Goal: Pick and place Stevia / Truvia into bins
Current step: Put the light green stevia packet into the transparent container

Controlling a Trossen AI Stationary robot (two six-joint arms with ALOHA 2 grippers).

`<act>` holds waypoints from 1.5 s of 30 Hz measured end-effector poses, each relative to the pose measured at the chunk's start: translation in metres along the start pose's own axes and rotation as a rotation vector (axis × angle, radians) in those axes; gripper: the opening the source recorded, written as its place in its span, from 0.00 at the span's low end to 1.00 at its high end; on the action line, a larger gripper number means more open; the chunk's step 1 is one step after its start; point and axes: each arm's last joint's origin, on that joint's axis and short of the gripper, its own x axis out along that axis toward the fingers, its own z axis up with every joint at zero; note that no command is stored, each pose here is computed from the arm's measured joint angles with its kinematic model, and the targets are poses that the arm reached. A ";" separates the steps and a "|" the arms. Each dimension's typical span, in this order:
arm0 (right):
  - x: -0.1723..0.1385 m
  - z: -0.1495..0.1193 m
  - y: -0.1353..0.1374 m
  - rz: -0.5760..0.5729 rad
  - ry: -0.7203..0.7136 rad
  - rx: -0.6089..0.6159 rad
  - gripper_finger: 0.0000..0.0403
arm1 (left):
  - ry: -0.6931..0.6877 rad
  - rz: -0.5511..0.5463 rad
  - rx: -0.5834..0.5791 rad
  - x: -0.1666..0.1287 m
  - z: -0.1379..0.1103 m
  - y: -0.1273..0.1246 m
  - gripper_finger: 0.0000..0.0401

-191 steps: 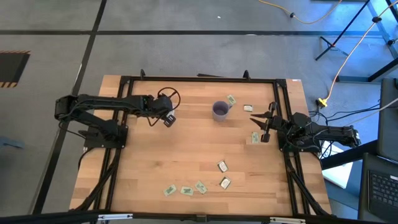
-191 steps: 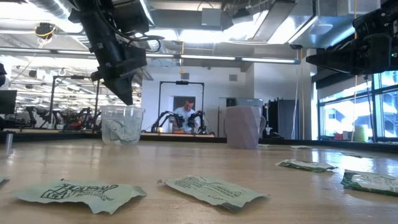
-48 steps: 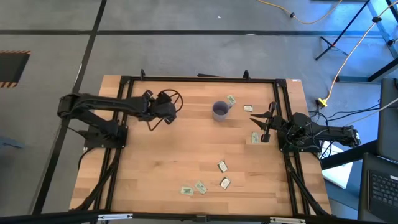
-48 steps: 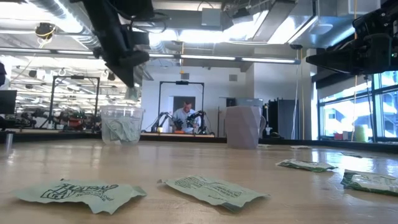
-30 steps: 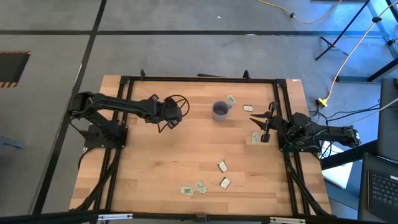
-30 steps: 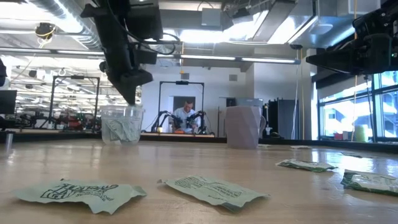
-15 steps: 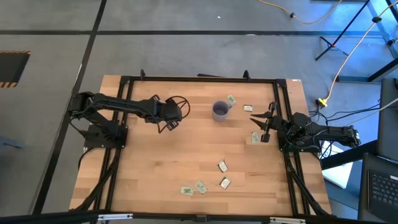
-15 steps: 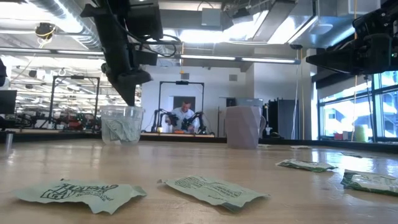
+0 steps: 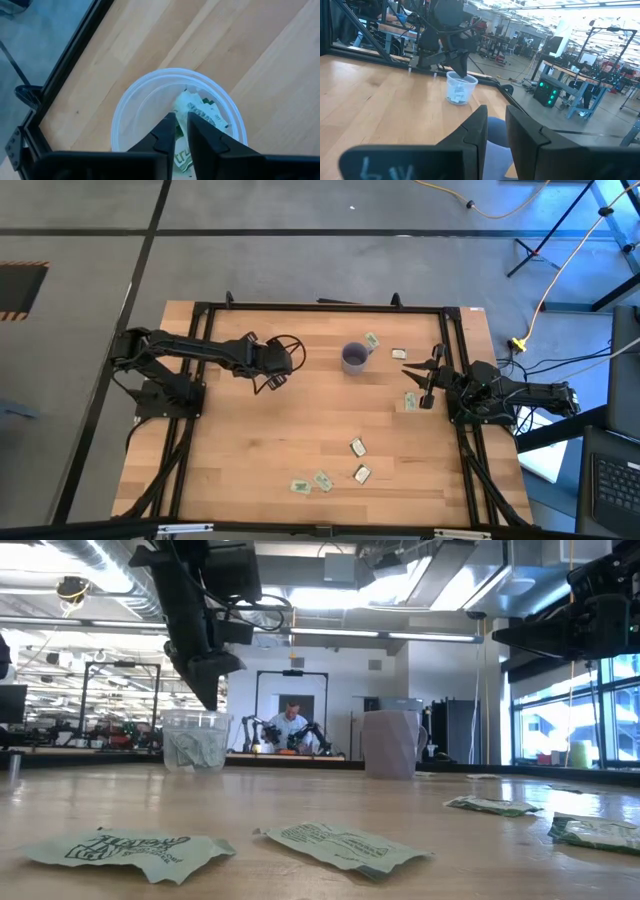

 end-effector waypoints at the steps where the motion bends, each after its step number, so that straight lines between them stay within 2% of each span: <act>1: 0.000 0.000 0.000 0.000 0.000 0.000 0.19 | 0.000 0.000 0.000 0.000 0.000 0.000 0.12; 6: 0.000 0.000 0.000 0.000 0.000 0.000 0.19 | -0.050 -0.029 0.030 -0.014 0.008 0.001 0.16; 8: 0.000 0.000 0.000 0.000 0.000 0.000 0.19 | -0.104 -0.082 0.095 -0.026 0.013 -0.002 0.16; 11: 0.000 0.000 0.000 0.000 0.000 0.000 0.19 | -0.180 -0.274 0.270 -0.042 0.016 -0.017 0.16; 16: 0.000 0.000 0.000 0.000 0.001 -0.004 0.19 | -0.332 -0.730 0.576 -0.067 0.011 -0.057 0.17; 19: 0.000 0.000 0.000 0.000 0.000 -0.003 0.19 | -0.417 -0.871 0.689 -0.078 0.004 -0.083 0.19; 24: 0.000 0.000 0.000 0.000 0.000 -0.003 0.18 | -0.426 -0.924 0.824 -0.077 -0.017 -0.125 0.23; 30: 0.000 0.000 0.000 0.000 0.000 0.004 0.18 | -0.343 -0.978 0.875 -0.061 -0.044 -0.170 0.28; 34: 0.000 0.000 0.000 0.000 0.000 0.005 0.18 | -0.279 -1.031 0.883 -0.060 -0.061 -0.186 0.27; 38: 0.000 0.000 0.000 0.000 0.000 0.005 0.19 | -0.309 -1.066 0.879 -0.065 -0.072 -0.199 0.25; 45: 0.000 0.000 0.000 0.000 0.000 0.006 0.19 | -0.285 -1.068 0.865 -0.056 -0.085 -0.217 0.25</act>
